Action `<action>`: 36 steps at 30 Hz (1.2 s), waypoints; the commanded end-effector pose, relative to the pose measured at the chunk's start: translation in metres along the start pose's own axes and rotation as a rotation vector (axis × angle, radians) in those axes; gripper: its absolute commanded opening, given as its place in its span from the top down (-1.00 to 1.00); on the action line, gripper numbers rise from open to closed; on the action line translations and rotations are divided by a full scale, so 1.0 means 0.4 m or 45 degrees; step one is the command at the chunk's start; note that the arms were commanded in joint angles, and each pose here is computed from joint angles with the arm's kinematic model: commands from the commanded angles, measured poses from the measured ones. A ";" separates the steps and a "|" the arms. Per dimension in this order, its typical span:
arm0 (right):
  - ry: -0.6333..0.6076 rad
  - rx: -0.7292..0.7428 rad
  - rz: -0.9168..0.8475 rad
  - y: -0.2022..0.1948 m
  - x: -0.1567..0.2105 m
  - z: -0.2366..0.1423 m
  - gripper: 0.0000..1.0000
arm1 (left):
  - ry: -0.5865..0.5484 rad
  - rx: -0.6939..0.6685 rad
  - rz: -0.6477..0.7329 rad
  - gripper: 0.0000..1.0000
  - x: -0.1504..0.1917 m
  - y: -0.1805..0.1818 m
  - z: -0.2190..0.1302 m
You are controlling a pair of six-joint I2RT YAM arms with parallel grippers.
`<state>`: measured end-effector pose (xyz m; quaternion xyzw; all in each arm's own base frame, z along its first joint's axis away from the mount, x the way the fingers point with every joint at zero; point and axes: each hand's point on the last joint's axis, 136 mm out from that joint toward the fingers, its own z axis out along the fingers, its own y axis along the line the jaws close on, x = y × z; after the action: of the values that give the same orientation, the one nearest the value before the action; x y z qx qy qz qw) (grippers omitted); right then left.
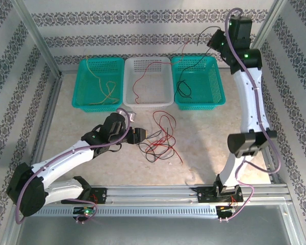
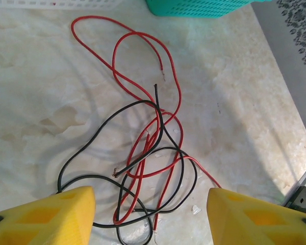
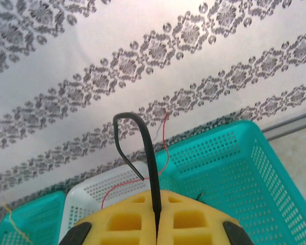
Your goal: Untangle the cables
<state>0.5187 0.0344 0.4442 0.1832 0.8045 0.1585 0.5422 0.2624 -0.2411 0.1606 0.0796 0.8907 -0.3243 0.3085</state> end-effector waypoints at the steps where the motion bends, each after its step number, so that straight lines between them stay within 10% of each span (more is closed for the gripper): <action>1: 0.032 -0.001 -0.041 -0.001 -0.012 0.039 1.00 | -0.057 0.055 0.068 -0.19 -0.058 -0.041 -0.003; 14: 0.133 0.207 0.021 -0.159 0.083 0.243 0.94 | 0.035 0.089 0.009 -0.16 -0.035 -0.040 0.067; 20: 0.371 0.247 0.013 -0.232 0.231 0.339 -0.11 | 0.015 0.082 -0.022 -0.24 -0.021 -0.029 0.052; 29: 0.397 0.200 -0.099 -0.138 0.232 0.199 -0.10 | -0.004 0.048 0.033 -0.29 -0.039 -0.032 0.022; 36: 0.500 0.222 -0.185 -0.095 0.411 0.046 -0.09 | -0.032 0.041 0.058 -0.30 -0.039 -0.027 0.009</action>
<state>0.4934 0.0707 0.2908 0.1426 0.9175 0.0951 0.3588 0.2720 -0.2553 0.1695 0.0937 0.8812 -0.3413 0.3135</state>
